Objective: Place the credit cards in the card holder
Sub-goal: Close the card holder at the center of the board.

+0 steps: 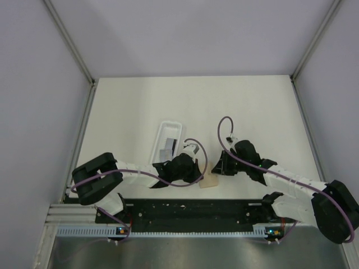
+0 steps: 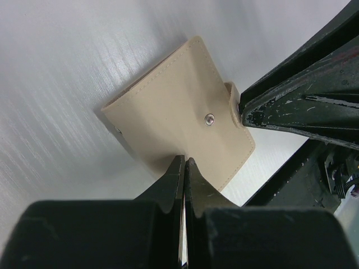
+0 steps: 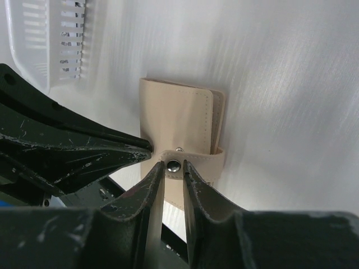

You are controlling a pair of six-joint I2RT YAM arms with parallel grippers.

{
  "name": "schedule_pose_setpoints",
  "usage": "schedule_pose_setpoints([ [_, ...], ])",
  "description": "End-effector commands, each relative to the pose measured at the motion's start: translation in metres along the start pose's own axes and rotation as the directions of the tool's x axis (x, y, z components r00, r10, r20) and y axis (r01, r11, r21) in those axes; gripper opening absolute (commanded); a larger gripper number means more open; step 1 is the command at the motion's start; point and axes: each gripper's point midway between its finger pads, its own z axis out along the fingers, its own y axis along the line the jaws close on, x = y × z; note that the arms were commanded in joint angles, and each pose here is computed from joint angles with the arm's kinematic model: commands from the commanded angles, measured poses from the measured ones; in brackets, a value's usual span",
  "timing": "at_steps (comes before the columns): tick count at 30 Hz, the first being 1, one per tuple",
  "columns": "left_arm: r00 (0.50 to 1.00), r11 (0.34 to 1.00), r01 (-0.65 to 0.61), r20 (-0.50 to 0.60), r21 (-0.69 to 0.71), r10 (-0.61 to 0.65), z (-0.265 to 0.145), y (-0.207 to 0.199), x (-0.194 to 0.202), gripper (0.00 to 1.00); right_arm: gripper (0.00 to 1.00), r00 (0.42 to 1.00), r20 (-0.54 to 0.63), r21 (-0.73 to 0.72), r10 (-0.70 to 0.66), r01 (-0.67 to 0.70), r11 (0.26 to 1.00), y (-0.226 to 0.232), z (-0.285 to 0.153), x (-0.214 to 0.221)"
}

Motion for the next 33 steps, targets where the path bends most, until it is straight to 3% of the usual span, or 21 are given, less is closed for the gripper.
schedule_pose_setpoints([
  [1,1.0,1.0,0.0,-0.025,-0.016,-0.001,0.0,0.008,0.009,0.0,0.2,0.999,0.041,-0.014,-0.016,0.016,1.0,0.006,0.001,-0.014],
  [33,1.0,1.0,0.007,-0.027,-0.016,-0.007,0.001,0.009,0.01,0.0,0.22,0.998,0.042,-0.012,-0.039,0.039,0.999,0.01,0.005,-0.023],
])
